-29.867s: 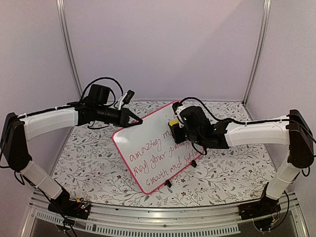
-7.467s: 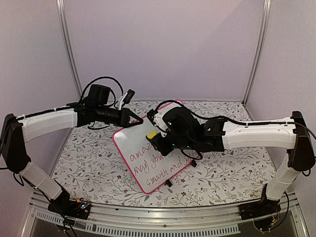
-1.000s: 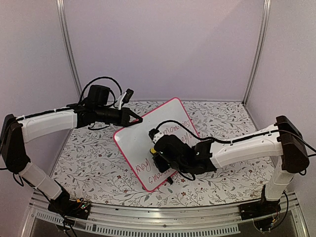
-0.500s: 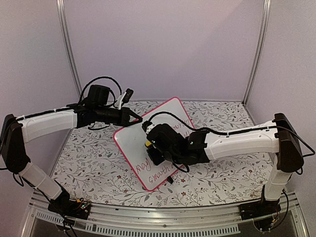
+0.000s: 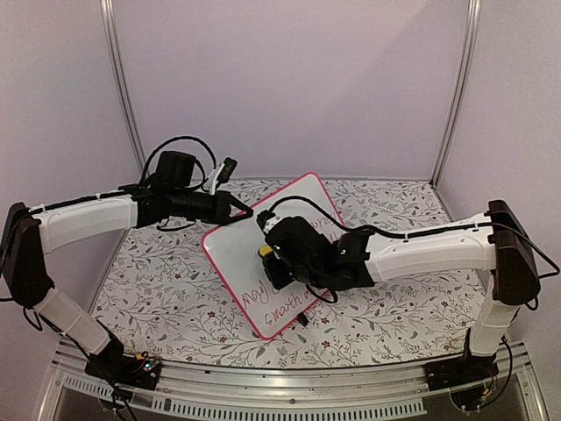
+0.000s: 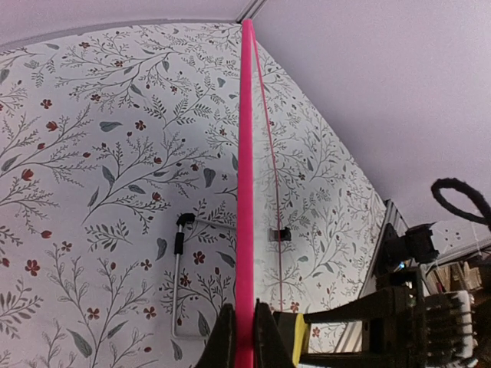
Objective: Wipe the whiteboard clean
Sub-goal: Erase the whiteboard at the center of the board.
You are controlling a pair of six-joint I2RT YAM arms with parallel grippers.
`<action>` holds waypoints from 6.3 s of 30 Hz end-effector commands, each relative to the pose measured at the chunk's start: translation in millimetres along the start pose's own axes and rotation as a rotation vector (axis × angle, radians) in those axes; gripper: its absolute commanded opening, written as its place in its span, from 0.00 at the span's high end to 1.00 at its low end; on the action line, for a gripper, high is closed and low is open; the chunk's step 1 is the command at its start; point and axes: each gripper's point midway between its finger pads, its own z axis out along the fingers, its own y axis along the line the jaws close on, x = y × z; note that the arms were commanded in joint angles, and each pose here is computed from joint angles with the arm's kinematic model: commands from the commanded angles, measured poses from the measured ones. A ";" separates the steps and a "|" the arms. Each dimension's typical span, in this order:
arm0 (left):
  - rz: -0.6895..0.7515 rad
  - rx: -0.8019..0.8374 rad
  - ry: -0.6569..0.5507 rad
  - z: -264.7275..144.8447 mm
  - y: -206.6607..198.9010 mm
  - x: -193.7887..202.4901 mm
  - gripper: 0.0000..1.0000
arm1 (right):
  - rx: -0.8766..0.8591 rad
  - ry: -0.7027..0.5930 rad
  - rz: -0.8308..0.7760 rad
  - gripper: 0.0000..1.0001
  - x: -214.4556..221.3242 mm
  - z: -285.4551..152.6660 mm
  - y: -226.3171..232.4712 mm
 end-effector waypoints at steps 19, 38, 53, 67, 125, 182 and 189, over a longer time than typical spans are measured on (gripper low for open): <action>0.055 0.032 0.042 13.0 -12.2 18.2 1.00 | 0.110 0.032 -0.056 0.75 3.4 11.0 -28.1; 0.049 0.030 0.053 16.4 -8.3 21.0 1.00 | 0.042 -0.011 -0.037 0.75 22.3 -2.0 -33.4; 0.050 0.017 0.058 17.9 -4.8 22.2 1.00 | 0.034 -0.019 -0.062 0.75 6.6 7.0 -33.9; 0.046 0.018 0.063 19.7 -3.8 23.7 1.00 | 0.057 0.065 0.004 0.75 56.8 -0.6 -51.9; 0.046 -0.005 0.076 22.8 2.3 26.7 1.00 | -0.006 0.092 0.103 0.75 66.0 -2.3 -49.7; 0.044 -0.003 0.070 21.4 3.3 23.9 1.00 | -0.051 0.005 0.081 0.76 25.8 7.7 -55.0; 0.046 -0.001 0.066 20.9 2.4 23.0 1.00 | -0.051 0.078 0.102 0.76 61.9 3.1 -54.4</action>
